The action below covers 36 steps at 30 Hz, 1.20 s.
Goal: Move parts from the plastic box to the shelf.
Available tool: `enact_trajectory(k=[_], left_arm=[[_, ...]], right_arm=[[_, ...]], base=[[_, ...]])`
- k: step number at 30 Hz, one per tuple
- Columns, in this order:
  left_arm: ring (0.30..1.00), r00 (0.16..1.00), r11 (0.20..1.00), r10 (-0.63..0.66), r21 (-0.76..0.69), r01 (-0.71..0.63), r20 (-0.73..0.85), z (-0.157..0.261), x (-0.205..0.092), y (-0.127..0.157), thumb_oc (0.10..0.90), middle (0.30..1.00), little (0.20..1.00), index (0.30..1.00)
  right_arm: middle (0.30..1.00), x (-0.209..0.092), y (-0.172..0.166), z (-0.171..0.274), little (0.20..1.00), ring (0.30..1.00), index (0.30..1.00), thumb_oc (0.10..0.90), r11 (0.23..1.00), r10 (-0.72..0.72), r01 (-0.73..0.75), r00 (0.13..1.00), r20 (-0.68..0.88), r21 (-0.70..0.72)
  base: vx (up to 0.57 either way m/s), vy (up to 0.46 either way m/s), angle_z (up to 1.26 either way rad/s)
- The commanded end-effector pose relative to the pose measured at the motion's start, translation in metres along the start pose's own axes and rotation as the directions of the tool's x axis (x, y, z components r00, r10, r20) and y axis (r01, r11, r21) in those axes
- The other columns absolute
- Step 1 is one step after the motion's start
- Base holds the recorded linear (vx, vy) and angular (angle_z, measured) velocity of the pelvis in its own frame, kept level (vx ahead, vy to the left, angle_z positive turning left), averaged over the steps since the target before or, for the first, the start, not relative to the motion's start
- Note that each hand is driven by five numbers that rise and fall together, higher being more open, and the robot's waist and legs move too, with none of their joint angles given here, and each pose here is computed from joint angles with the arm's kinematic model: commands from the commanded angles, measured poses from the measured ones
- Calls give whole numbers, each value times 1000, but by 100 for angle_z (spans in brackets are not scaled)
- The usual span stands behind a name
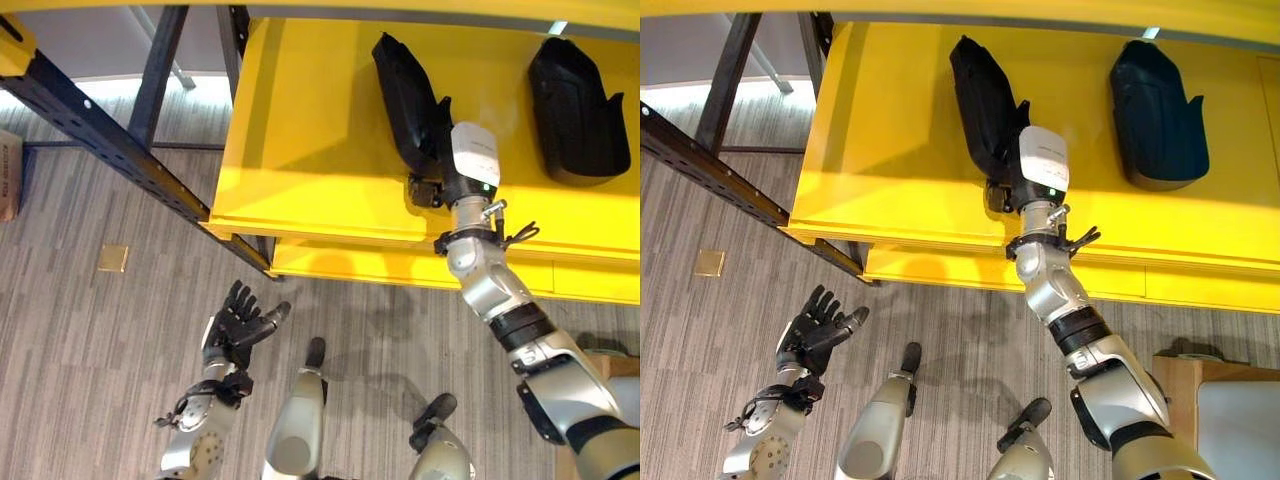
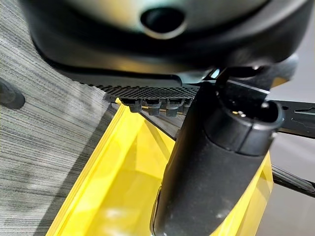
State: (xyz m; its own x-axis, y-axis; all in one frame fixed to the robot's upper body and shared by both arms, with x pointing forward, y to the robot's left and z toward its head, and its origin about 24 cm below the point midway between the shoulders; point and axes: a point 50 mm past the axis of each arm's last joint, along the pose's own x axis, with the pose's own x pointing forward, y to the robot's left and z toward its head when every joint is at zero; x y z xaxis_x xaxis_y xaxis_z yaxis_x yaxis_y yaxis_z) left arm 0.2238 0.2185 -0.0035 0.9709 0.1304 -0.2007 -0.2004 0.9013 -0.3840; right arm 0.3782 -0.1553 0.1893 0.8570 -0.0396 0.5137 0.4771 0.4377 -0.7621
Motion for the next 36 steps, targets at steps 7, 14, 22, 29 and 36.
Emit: enact_trajectory(k=[7, 14, 22, 29, 36], left_arm=[[1000, 982, 996, -86, 1, 87, 171, 33, -2, -12, 900, 1000, 1000, 1000], [1000, 981, 996, -89, 1, 90, 174, 34, -3, -12, 900, 1000, 1000, 1000], [1000, 980, 995, -96, 9, 96, 172, 34, -1, -12, 900, 1000, 1000, 1000], [1000, 983, 997, -76, 6, 76, 167, 33, -2, -6, 900, 1000, 1000, 1000], [1000, 984, 998, -69, 3, 69, 166, 34, -4, -1, 900, 1000, 1000, 1000]], right_arm=[[300, 38, -61, 29, 300, 300, 300, 400, 950, -307, 302, 948, 76, 76], [300, 38, -64, 26, 300, 300, 300, 400, 947, -318, 314, 945, 77, 64], [1000, 39, -56, 34, 1000, 1000, 1000, 900, 975, -224, 221, 964, 140, 37], [1000, 39, -58, 43, 1000, 1000, 1000, 900, 985, -170, 168, 961, 218, 29], [1000, 39, -57, 46, 1000, 1000, 1000, 900, 992, -76, 102, 953, 294, -71]], base=[[0, 0, 0], [0, 0, 0], [0, 0, 0], [0, 0, 0], [0, 0, 0]])
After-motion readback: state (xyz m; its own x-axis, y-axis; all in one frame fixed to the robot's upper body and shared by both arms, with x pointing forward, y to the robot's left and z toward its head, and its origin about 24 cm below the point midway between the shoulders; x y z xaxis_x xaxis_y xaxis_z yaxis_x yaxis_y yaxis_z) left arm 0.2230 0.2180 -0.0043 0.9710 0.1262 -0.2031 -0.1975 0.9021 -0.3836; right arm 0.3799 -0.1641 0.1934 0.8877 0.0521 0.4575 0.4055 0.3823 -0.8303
